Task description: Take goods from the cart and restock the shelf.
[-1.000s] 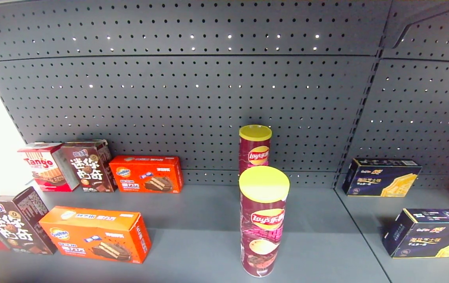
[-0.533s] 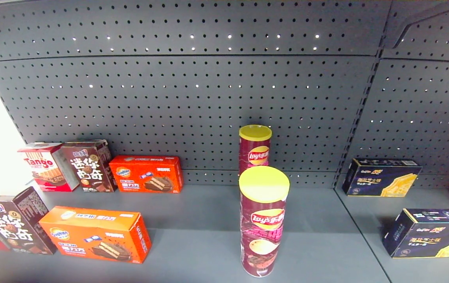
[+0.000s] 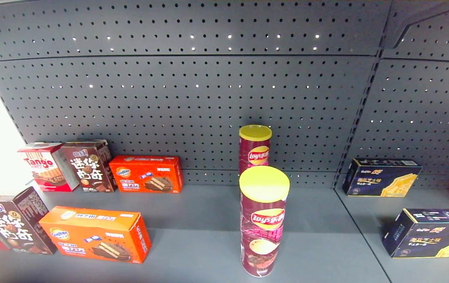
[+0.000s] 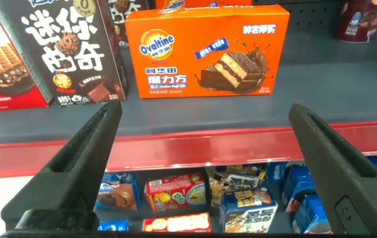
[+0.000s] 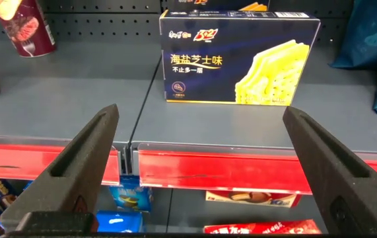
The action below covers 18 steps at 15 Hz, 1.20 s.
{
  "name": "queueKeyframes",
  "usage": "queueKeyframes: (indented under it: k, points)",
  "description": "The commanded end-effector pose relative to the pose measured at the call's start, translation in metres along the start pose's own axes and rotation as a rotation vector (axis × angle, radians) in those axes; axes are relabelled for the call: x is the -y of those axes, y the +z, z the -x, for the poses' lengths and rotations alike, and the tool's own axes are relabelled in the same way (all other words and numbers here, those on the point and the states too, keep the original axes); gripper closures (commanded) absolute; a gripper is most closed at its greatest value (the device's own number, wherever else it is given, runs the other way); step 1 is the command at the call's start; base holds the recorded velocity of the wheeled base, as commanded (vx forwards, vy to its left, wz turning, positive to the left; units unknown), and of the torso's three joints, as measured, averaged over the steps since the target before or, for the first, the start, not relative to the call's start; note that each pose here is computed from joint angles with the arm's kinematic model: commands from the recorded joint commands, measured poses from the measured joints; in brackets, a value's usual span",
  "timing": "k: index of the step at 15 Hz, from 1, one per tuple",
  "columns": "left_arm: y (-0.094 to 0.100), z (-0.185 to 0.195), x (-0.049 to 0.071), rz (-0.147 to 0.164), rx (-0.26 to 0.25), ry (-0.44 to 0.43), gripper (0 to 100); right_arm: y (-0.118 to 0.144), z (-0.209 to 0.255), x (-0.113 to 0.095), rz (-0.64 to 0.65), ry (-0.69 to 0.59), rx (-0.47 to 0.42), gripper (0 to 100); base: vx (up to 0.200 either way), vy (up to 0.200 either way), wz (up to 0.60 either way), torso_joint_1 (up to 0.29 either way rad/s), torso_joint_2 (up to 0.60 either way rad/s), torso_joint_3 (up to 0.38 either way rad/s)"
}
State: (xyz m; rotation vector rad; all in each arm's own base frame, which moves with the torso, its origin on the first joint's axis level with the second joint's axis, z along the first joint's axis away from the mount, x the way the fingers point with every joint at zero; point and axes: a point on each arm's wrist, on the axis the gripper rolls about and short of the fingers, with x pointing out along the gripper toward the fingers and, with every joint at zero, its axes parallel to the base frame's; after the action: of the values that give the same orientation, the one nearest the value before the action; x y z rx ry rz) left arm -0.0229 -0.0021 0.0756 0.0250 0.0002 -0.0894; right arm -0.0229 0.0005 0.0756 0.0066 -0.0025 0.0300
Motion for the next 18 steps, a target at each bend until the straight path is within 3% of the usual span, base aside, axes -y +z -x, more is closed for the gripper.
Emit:
queueKeyframes:
  k: [1, 14, 18]
  points:
    - [0.0002, 0.0001, 0.0000, 0.004, 0.001, 0.000, 0, 0.0001, -0.0001, 0.0000, 0.000, 0.001, -0.001, 0, 0.000, 0.000, 0.00, 0.000, 0.00, 0.000]
    - [-0.0002, 0.0000, 0.0000, -0.006, 0.000, 0.000, 0, 0.0001, -0.0001, 0.0000, 0.002, 0.002, -0.001, 0, -0.015, 0.000, 0.00, 0.000, 0.00, 0.000]
    - [-0.0002, 0.0000, 0.0000, 0.001, 0.000, -0.001, 0, 0.0001, -0.0001, 0.0000, 0.002, 0.001, -0.001, 0, 0.000, -0.100, 0.00, 0.001, 0.00, 0.000]
